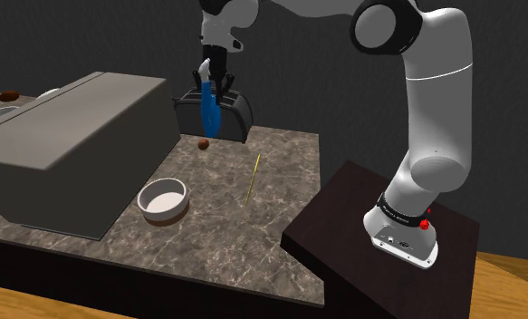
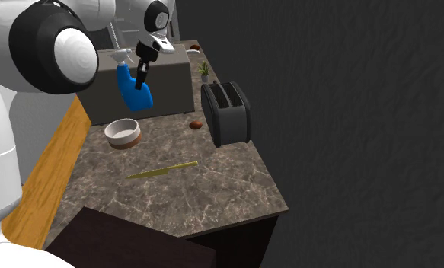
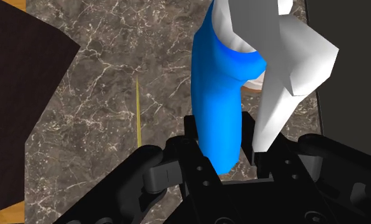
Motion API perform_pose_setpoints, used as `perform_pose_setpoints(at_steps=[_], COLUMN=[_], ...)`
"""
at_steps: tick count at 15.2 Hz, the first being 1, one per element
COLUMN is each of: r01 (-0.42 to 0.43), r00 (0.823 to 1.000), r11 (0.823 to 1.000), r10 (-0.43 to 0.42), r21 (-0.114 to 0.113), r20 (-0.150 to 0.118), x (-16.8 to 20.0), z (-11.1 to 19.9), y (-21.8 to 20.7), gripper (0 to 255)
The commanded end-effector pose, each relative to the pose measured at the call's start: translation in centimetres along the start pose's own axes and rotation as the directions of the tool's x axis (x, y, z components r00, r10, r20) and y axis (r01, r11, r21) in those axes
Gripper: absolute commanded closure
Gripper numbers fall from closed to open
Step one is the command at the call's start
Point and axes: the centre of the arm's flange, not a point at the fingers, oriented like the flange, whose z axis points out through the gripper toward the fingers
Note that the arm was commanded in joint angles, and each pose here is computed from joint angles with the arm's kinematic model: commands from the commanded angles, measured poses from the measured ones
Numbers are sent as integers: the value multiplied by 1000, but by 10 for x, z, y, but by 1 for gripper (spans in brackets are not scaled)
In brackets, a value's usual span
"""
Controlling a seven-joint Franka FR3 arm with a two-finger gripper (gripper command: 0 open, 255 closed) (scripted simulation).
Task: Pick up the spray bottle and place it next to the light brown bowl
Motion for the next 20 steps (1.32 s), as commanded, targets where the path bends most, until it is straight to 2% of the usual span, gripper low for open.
perform_pose_setpoints(at_steps=[1,20], r01=[0,0], r00=[1000,1000], r11=[1000,1000], r10=[0,0], r21=[1,1], r20=[0,0], x=[5,50], z=[9,99], y=[0,0], gripper=[255,255])
